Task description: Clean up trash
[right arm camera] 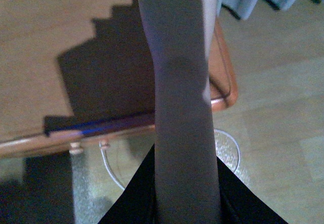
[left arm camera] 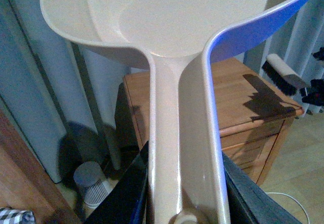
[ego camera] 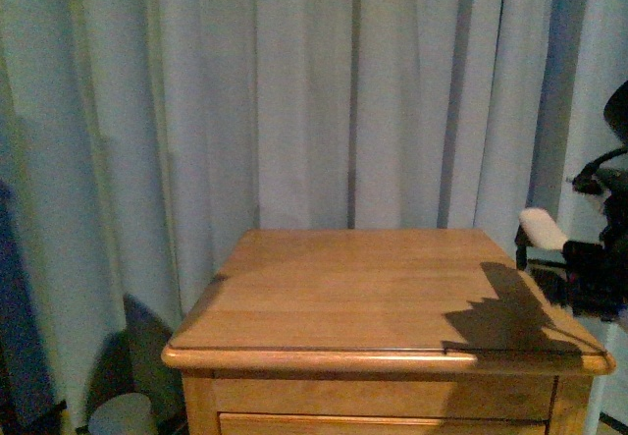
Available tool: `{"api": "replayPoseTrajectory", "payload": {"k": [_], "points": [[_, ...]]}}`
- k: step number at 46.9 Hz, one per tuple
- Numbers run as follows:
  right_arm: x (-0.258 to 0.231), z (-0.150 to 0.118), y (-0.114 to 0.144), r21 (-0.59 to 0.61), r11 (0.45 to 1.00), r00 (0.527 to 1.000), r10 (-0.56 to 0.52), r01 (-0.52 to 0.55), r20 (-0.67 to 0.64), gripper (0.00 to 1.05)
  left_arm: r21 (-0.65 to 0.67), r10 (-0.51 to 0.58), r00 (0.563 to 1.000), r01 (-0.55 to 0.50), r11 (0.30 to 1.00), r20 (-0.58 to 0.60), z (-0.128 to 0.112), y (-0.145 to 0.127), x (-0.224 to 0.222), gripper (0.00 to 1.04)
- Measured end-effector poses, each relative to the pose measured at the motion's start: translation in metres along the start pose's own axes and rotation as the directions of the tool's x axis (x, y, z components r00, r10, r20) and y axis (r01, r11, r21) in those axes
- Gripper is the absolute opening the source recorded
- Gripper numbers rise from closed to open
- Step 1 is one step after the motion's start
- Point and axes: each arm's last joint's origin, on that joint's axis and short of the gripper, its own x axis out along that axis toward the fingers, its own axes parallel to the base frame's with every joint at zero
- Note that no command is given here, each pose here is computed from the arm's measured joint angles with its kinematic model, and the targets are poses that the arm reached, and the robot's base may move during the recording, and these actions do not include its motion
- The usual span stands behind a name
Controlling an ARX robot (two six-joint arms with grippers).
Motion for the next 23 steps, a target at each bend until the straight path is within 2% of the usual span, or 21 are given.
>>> {"api": "replayPoseTrajectory", "payload": {"k": [5, 11, 17, 23], "points": [[-0.024, 0.012, -0.002, -0.014, 1.000, 0.993, -0.001, 0.003, 0.116, 0.20, 0.000, 0.000, 1.000, 0.000, 1.000, 0.000, 0.000, 0.000, 0.000, 0.28], [-0.075, 0.021, -0.006, -0.031, 0.999, 0.946, -0.008, 0.019, 0.325, 0.20, 0.000, 0.000, 1.000, 0.000, 1.000, 0.000, 0.000, 0.000, 0.000, 0.28], [-0.122, 0.000, -0.011, -0.039, 0.999, 0.886, -0.006, 0.027, 0.463, 0.20, 0.000, 0.000, 1.000, 0.000, 1.000, 0.000, 0.000, 0.000, 0.000, 0.28], [-0.148, -0.031, -0.016, -0.068, 0.997, 0.858, 0.007, 0.032, 0.514, 0.20, 0.000, 0.000, 1.000, 0.000, 1.000, 0.000, 0.000, 0.000, 0.000, 0.28]]}}
